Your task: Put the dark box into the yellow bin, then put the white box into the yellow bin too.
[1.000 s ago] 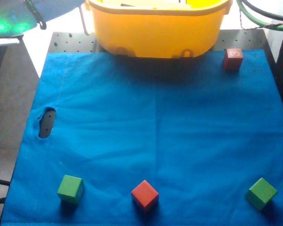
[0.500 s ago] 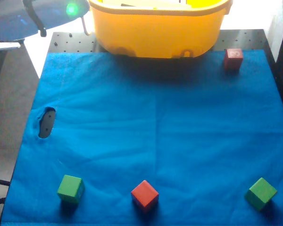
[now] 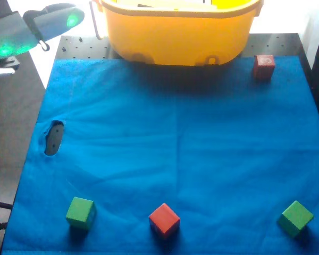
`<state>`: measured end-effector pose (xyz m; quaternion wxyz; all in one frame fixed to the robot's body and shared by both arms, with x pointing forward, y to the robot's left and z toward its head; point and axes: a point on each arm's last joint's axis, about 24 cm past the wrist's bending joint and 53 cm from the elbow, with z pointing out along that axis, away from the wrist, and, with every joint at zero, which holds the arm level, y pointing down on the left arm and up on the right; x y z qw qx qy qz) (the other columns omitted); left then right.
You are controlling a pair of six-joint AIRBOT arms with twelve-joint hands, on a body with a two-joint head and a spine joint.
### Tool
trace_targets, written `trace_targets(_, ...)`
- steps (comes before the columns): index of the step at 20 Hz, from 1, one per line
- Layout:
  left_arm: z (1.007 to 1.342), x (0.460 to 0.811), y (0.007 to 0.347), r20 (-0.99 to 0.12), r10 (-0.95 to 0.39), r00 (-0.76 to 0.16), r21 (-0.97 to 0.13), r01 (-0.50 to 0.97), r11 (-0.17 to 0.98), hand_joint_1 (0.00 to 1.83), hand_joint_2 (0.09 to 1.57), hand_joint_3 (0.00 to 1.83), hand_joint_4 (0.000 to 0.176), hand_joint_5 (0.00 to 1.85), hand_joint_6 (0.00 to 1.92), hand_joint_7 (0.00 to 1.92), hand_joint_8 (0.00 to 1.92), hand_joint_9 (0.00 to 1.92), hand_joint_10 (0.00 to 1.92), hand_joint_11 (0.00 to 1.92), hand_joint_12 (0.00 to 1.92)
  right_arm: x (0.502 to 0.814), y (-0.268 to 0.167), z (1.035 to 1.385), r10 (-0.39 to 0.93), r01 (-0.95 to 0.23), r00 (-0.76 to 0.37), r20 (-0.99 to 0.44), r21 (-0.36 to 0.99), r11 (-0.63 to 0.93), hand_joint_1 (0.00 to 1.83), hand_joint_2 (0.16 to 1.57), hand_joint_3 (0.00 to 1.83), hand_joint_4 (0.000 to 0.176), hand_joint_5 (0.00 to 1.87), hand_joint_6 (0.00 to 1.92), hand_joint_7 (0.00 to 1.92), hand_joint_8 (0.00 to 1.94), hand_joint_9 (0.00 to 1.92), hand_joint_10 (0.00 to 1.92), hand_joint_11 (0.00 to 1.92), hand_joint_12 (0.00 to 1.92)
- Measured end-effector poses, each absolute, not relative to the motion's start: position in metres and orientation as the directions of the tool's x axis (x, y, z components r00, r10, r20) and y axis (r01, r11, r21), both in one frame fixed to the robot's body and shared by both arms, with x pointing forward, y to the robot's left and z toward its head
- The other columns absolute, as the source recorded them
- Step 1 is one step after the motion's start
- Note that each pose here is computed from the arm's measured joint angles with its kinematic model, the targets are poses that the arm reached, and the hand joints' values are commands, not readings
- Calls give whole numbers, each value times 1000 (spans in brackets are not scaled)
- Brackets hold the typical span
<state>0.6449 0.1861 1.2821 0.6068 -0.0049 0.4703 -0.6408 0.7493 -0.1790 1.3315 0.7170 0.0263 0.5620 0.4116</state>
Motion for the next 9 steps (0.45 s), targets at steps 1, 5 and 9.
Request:
trace_targets(1, 1280, 643, 189, -564, -784, -259, -608, 773, 182, 882, 1090, 0, 103, 161, 2, 131, 5, 158, 11, 61, 23, 743, -184, 1325, 624, -560, 30, -780, 505, 657, 855, 730, 1, 176, 37, 6, 326, 6, 268, 0, 99, 58)
trace_targets(5, 1275, 638, 200, -565, -788, -244, -616, 761, 206, 840, 1122, 10, 93, 185, 3, 169, 2, 156, 0, 46, 15, 721, -187, 1317, 639, -576, 26, -769, 511, 638, 801, 755, 10, 176, 13, 3, 310, 0, 205, 0, 111, 57)
trace_targets(9, 1284, 636, 211, -552, -808, -205, -599, 771, 214, 549, 1322, 14, 149, 10, 0, 38, 0, 77, 1, 67, 19, 691, -199, 1334, 656, -618, 78, -751, 480, 623, 859, 680, 0, 176, 41, 3, 361, 7, 251, 9, 81, 37)
